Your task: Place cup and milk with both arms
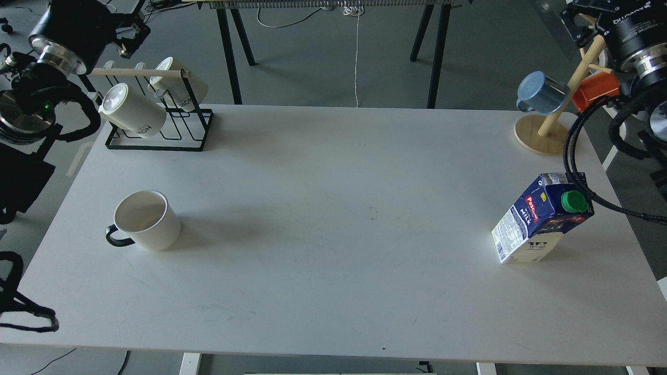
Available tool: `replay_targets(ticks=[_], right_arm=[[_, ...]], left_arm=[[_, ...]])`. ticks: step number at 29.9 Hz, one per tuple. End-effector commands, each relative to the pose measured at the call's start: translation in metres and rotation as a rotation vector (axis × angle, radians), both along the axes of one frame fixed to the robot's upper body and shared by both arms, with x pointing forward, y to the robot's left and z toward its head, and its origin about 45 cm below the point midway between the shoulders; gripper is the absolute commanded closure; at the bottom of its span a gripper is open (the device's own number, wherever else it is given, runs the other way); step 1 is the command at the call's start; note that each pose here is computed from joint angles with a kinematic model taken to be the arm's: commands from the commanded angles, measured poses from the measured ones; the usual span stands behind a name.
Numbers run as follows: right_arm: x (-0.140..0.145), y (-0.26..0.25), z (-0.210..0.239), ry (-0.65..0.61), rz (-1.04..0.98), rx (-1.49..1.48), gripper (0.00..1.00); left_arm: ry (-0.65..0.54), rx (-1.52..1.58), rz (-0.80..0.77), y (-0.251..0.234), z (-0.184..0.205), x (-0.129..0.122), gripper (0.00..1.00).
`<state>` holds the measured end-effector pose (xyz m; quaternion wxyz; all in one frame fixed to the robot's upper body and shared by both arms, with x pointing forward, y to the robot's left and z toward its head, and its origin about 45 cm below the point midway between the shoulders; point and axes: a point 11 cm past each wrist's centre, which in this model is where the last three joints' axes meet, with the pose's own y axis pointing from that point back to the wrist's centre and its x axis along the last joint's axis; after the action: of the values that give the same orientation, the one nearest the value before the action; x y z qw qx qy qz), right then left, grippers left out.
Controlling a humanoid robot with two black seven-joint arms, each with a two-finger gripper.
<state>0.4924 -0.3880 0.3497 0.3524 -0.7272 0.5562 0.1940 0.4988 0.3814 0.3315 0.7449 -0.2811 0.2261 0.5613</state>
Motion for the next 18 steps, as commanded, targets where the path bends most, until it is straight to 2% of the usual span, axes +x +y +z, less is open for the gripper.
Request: replay_targets(ticks=[1, 8, 15, 18], right_arm=[[0.001, 0.002, 0.002, -0.005, 0.003, 0.0, 0.0], [0.002, 0.003, 0.005, -0.011, 0.004, 0.0, 0.0], [0.002, 0.004, 0.006, -0.014, 0.009, 0.003, 0.0], [0.001, 0.003, 0.009, -0.018, 0.008, -0.002, 0.0]], left_arm=[[0.008, 0.008, -0.006, -0.002, -0.003, 0.0, 0.0], [0.031, 0.049, -0.02, -0.001, -0.006, -0.001, 0.0], [0.033, 0.25, 0.008, 0.035, 0.011, -0.013, 0.0], [0.029, 0.431, -0.016, 0.041, 0.02, -0.02, 0.0]])
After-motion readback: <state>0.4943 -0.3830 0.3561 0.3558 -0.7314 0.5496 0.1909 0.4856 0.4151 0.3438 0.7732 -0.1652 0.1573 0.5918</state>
